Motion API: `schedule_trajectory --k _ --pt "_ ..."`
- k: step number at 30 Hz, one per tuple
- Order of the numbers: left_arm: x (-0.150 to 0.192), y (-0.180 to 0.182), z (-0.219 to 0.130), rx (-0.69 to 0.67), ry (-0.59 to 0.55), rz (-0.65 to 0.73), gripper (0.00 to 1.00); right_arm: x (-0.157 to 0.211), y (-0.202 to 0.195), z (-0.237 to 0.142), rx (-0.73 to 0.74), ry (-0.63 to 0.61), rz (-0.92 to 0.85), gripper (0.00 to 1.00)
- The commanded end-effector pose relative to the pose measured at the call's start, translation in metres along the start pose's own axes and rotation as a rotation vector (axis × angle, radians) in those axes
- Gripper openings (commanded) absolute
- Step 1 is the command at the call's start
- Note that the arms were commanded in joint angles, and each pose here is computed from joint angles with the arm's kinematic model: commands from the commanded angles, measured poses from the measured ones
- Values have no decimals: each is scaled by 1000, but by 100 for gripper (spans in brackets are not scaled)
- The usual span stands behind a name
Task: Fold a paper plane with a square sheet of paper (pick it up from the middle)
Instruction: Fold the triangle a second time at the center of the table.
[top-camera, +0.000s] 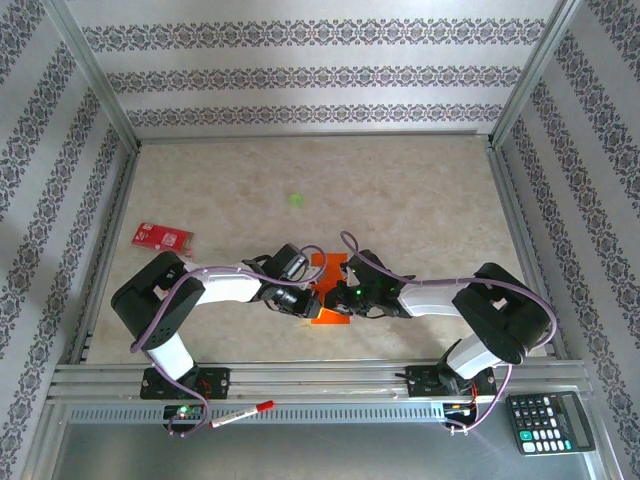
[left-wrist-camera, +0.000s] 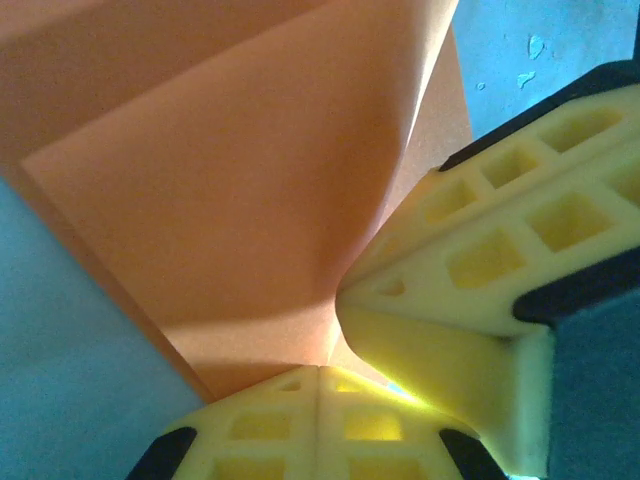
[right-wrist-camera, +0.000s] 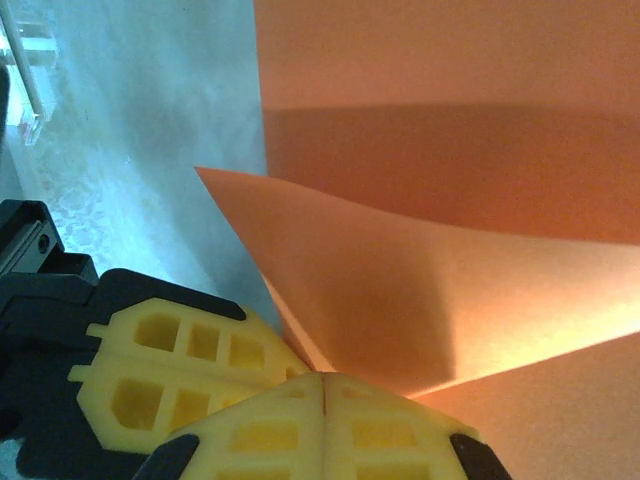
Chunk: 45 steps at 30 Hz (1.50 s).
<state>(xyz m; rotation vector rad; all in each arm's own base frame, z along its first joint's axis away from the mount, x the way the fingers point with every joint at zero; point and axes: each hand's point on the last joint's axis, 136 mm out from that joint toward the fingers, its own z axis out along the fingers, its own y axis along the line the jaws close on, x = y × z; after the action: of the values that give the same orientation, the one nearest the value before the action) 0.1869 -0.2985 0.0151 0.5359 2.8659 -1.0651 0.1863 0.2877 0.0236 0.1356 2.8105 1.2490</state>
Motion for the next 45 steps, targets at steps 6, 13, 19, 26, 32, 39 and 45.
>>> schedule_trajectory --k 6,13,19,26,32,39,45 --pt "37 42 6 -166 105 -59 0 -6 -24 7 68 -31 37 0" --pt "44 52 7 -206 139 -57 0 -20 -38 -1 102 -60 64 0" --pt "51 58 9 -223 169 -59 0 -36 -46 -10 120 -84 75 0" --pt "54 60 9 -233 178 -57 0 -57 -70 -25 177 -123 98 0" --pt "50 58 8 -231 173 -52 0 -74 -86 -36 199 -148 114 0" --pt "48 56 9 -226 166 -56 0 -93 -55 -59 99 -201 57 0" --pt "45 55 10 -220 157 -62 0 -67 -25 -62 47 -197 13 0"
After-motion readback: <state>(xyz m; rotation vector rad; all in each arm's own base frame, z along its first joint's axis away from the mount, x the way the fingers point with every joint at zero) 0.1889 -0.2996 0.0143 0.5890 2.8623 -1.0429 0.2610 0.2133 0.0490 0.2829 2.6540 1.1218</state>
